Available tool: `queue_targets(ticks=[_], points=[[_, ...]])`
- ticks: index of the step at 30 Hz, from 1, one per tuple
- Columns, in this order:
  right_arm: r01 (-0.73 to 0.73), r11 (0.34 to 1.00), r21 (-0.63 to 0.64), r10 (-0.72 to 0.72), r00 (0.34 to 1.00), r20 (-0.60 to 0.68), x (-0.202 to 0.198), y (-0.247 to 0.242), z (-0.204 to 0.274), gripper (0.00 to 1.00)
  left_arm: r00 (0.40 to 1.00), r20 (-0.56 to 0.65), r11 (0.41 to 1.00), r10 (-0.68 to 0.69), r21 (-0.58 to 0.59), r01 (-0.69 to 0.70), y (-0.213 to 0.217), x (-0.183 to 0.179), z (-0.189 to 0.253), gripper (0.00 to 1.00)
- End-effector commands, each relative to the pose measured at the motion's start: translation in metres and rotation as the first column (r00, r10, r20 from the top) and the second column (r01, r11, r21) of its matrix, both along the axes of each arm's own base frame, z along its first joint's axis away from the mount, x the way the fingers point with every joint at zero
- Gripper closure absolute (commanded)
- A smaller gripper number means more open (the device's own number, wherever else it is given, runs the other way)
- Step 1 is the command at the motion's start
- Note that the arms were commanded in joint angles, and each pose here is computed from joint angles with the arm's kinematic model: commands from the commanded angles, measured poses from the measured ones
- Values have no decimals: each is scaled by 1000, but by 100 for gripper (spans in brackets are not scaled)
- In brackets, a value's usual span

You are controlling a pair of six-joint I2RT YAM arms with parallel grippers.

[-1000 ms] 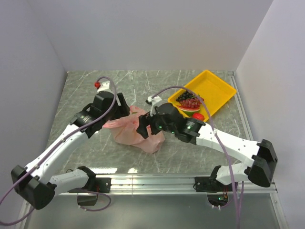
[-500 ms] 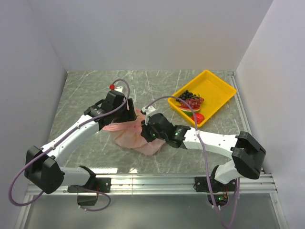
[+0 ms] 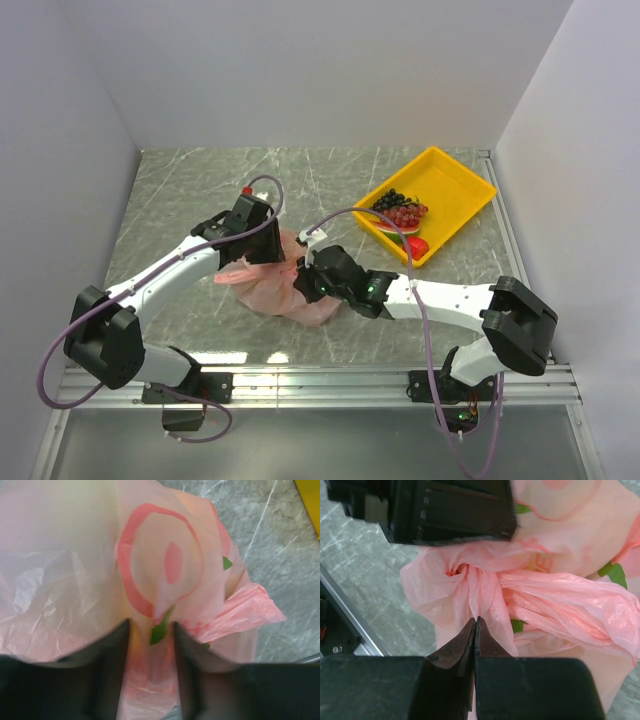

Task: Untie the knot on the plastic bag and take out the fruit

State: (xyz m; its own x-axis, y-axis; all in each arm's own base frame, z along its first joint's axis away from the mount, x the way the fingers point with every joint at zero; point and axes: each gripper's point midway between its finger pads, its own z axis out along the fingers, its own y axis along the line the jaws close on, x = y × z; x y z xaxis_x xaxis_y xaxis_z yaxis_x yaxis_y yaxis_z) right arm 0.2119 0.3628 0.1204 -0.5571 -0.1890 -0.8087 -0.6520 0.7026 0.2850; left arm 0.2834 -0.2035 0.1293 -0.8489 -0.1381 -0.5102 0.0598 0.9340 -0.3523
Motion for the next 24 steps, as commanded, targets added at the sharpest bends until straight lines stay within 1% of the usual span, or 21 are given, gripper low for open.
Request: queue_targets(ticks=[1, 2, 3, 5, 6, 7, 8, 9, 10, 11, 13, 14, 16, 17, 19, 22, 23, 24], points=[[10, 999, 54, -13, 998, 67, 5, 5, 21, 100, 999, 24, 999, -36, -36, 37, -7, 1, 5, 64], [9, 999, 49, -12, 997, 71, 4, 5, 21, 100, 999, 29, 999, -35, -36, 36, -7, 1, 6, 89], [12, 999, 48, -16, 997, 75, 4, 4, 22, 100, 999, 38, 999, -33, -24, 34, -5, 3, 5, 99], [21, 1000, 23, -22, 997, 78, 2, -3, 16, 100, 998, 66, 1000, -19, -13, 20, -2, 10, 10, 99], [25, 999, 26, -27, 996, 82, 0, -7, 18, 100, 994, 108, 999, 25, 26, -28, 10, 20, 15, 99], [31, 999, 19, -33, 996, 79, -1, -12, 14, 100, 990, 130, 998, 46, 33, -51, 16, 26, 19, 99], [50, 999, -9, -49, 996, 74, -4, -24, 1, 100, 984, 152, 994, 96, 33, -102, 32, 38, 25, 100], [66, 998, -2, -66, 995, 80, -5, -32, 3, 100, 973, 185, 988, 139, 35, -148, 44, 48, 35, 99], [87, 996, -9, -87, 993, 77, -7, -40, -2, 100, 964, 201, 982, 176, 29, -186, 56, 55, 41, 99], [116, 992, -41, -113, 991, 71, -10, -55, -18, 100, 945, 217, 966, 246, 20, -256, 79, 66, 47, 99], [156, 988, -22, -154, 986, 64, -13, -69, -18, 100, 913, 256, 946, 317, -19, -323, 100, 77, 63, 99], [169, 985, -34, -167, 984, 55, -17, -78, -27, 100, 890, 265, 927, 370, -36, -374, 120, 83, 68, 99], [214, 977, -3, -213, 976, 50, -18, -88, -23, 100, 873, 277, 914, 401, -63, -400, 133, 88, 77, 100], [232, 973, -13, -231, 972, 42, -19, -95, -31, 100, 858, 279, 900, 431, -64, -432, 146, 91, 79, 99], [293, 956, -20, -292, 956, 35, -18, -107, -35, 100, 844, 284, 888, 454, -62, -456, 158, 90, 82, 99], [308, 951, -34, -306, 951, 49, -18, -115, -33, 100, 860, 279, 903, 428, -89, -420, 154, 81, 82, 100], [298, 954, -20, -296, 953, 59, -17, -111, -24, 96, 879, 263, 918, 397, -114, -380, 145, 77, 80, 99], [280, 960, -17, -278, 957, 78, -16, -110, -16, 88, 888, 255, 924, 383, -124, -362, 142, 69, 76, 99]])
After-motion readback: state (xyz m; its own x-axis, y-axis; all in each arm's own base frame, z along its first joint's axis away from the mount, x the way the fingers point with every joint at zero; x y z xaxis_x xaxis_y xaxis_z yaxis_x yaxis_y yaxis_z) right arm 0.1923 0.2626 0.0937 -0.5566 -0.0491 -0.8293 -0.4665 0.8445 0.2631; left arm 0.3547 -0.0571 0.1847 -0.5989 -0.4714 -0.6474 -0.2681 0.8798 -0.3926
